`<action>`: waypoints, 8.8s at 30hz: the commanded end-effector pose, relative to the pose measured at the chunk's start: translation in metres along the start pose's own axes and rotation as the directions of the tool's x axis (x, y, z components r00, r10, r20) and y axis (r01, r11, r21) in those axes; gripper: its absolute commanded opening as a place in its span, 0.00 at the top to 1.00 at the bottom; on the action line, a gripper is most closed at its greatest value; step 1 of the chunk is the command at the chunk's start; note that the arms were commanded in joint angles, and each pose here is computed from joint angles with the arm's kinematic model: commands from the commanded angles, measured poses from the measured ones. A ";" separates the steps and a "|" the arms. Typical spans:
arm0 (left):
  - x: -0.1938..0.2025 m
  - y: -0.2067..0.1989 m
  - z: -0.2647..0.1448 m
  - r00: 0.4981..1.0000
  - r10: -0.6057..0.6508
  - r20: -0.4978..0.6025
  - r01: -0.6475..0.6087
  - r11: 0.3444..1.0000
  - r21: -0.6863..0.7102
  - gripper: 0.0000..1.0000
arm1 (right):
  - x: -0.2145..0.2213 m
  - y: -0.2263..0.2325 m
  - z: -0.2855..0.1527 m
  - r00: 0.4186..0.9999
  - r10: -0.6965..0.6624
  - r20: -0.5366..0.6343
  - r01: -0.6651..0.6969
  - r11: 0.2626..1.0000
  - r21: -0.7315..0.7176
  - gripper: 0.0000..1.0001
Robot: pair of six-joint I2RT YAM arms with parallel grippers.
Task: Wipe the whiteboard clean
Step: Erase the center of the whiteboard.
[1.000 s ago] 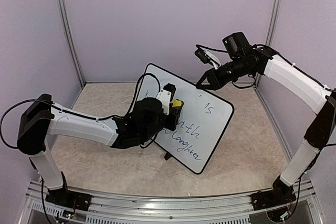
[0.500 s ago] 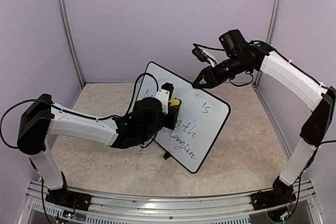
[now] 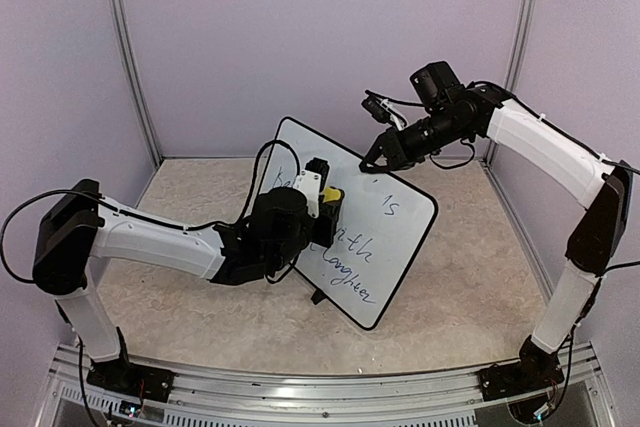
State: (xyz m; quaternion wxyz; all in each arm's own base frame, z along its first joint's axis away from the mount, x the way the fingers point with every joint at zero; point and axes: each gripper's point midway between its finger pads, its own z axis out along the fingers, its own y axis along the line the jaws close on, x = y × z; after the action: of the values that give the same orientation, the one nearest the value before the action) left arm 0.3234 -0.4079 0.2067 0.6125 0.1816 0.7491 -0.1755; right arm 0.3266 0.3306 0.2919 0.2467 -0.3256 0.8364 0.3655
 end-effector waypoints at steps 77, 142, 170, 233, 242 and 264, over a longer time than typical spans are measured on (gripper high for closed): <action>0.000 -0.071 0.005 1.000 0.005 -0.023 0.003 0.949 0.315 0.88 | -0.019 0.061 0.006 0.998 -0.049 0.035 0.053 0.991 -0.123 1.00; 0.076 -0.081 -0.015 0.926 0.244 -0.289 -0.180 0.956 0.231 0.88 | -0.020 0.062 0.007 0.998 -0.053 0.039 0.058 0.990 -0.129 1.00; 0.003 -0.101 0.013 0.969 0.210 -0.132 -0.188 0.968 0.165 0.88 | -0.017 0.060 0.009 0.998 -0.048 0.038 0.053 0.990 -0.130 1.00; -0.011 0.198 -0.001 0.984 -0.126 0.123 0.116 0.989 0.089 0.87 | 0.010 0.056 0.001 0.997 -0.072 0.001 0.071 0.993 -0.096 1.00; 0.007 0.178 0.001 0.991 0.057 0.123 -0.078 0.982 0.174 0.87 | 0.006 0.047 0.011 0.998 -0.066 -0.019 0.064 0.995 -0.072 1.00; 0.078 0.181 0.011 0.993 0.103 -0.061 -0.103 0.995 0.006 0.88 | 0.000 0.038 0.031 0.996 -0.067 -0.066 0.062 0.995 -0.072 1.00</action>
State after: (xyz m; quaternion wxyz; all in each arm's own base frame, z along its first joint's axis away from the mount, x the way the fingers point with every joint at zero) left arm 0.4186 -0.2539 0.1680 0.6436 0.2093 0.7173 -0.1657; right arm 0.3321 0.3501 0.2971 0.2598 -0.3187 0.8481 0.3341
